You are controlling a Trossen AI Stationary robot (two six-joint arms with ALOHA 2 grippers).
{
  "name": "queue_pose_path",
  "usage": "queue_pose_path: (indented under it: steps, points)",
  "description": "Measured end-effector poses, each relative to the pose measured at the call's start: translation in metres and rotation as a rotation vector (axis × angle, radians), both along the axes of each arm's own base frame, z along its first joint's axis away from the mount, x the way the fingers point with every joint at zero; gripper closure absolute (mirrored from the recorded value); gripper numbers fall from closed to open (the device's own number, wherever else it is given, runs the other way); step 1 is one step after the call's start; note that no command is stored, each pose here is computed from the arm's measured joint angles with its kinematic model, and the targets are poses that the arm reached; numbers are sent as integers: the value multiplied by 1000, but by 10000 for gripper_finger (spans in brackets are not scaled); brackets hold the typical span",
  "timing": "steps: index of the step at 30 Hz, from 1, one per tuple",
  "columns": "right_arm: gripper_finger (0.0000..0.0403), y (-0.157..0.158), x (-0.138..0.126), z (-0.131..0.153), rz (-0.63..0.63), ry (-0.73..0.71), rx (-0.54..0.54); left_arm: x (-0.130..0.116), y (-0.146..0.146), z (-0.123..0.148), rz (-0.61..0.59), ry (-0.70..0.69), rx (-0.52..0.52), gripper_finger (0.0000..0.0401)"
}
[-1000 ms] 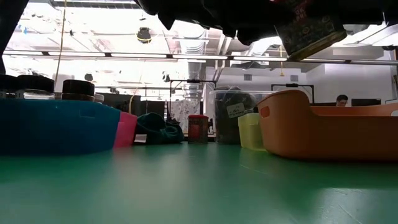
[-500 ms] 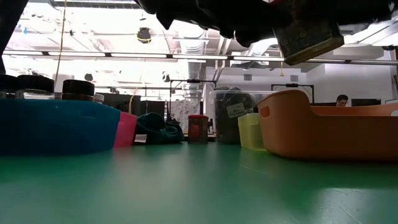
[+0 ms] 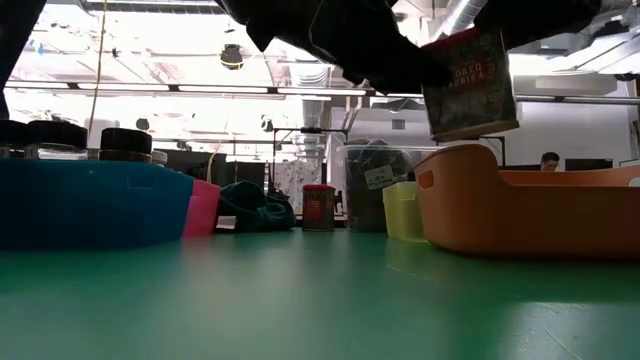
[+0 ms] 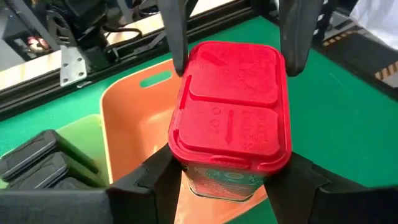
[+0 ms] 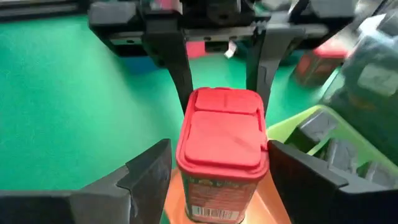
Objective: Sort spices by type
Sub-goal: Put the red spice can into the orange bin
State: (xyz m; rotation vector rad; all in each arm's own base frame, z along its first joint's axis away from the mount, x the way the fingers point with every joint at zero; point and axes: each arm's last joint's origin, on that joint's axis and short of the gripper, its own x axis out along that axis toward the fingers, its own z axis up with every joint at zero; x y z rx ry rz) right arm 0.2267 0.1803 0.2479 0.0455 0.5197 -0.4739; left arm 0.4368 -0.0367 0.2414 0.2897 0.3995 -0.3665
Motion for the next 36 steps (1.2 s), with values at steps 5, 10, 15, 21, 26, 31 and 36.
queue_pose_path:
  steps: [5,10,15,21,26,31,36]
  points:
    - [115,-19,15,17,46,94,115,0,0,-1,4,0,25,215]
    - [115,-35,28,29,84,203,196,0,1,-1,15,3,30,215]
    - [116,-45,39,38,100,282,242,-1,1,-2,26,22,22,215]
    - [116,-55,42,40,99,335,289,0,2,4,81,77,31,215]
    - [116,-60,39,37,77,389,276,2,3,16,125,91,38,215]
    - [116,-63,36,36,83,438,240,4,10,21,176,74,25,215]
    - [117,-67,37,35,126,467,182,5,18,21,173,81,-27,215]
